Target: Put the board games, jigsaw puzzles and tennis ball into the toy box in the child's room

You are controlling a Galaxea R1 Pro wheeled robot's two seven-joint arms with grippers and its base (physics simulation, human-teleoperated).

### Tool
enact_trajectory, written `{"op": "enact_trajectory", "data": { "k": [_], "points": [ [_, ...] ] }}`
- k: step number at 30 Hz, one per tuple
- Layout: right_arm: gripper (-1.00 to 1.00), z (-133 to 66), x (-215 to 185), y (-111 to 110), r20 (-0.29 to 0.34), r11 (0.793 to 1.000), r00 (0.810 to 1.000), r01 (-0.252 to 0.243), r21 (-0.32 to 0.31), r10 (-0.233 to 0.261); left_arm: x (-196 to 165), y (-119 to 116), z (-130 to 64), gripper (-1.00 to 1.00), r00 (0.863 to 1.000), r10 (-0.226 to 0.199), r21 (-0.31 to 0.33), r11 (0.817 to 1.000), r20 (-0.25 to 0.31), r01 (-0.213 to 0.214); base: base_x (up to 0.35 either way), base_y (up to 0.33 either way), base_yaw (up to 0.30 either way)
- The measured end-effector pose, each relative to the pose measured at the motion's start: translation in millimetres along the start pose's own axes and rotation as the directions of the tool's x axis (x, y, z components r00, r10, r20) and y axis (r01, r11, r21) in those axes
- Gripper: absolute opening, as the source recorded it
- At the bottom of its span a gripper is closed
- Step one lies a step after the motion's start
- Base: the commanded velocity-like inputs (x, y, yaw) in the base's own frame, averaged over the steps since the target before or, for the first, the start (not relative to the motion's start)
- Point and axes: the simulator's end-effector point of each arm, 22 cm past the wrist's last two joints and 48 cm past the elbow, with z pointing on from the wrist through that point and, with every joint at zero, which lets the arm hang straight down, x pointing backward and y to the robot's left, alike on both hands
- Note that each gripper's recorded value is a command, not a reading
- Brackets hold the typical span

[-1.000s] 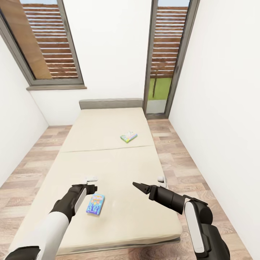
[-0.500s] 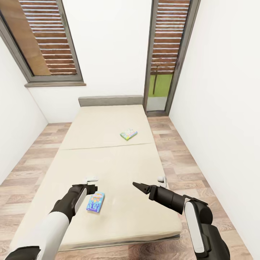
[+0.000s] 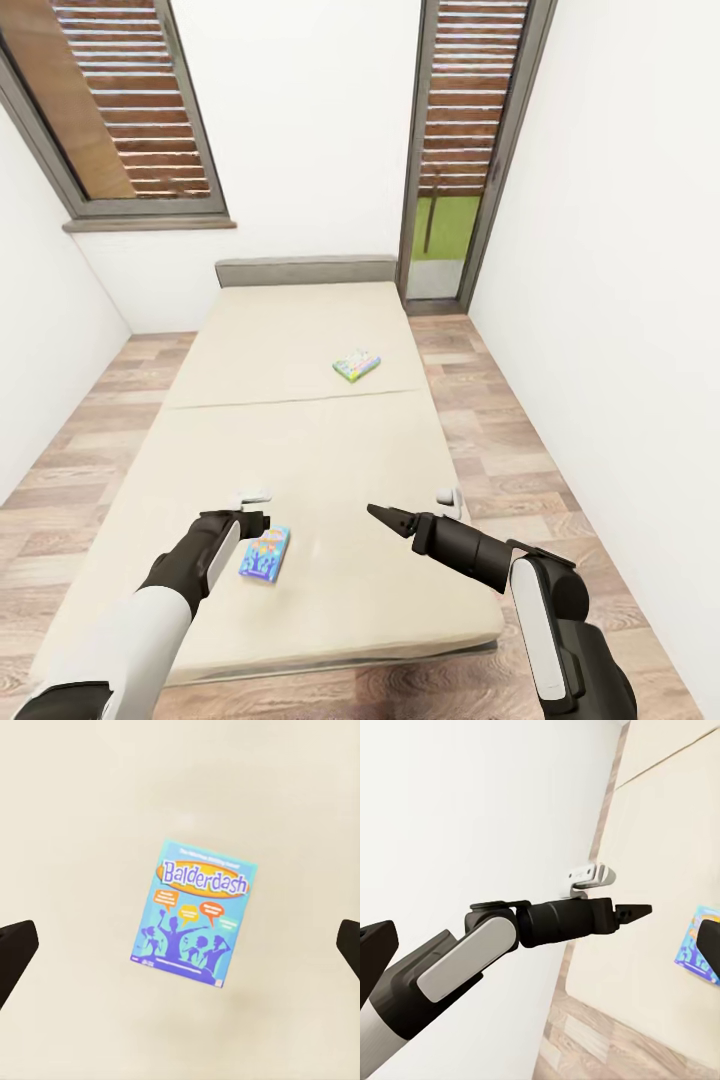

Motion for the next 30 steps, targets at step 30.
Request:
{"op": "enact_trajectory", "data": {
  "k": [30],
  "points": [
    [1.0, 6.9, 13.0, -18.1, -0.026, 0.999, 0.999, -0.038, 0.013, 0.039, 23.8, 0.6, 18.9, 1.0, 0.999, 0.004, -0.002, 1.0, -0.047, -0.004, 0.0, 0.0, 0.0]
  ]
}}
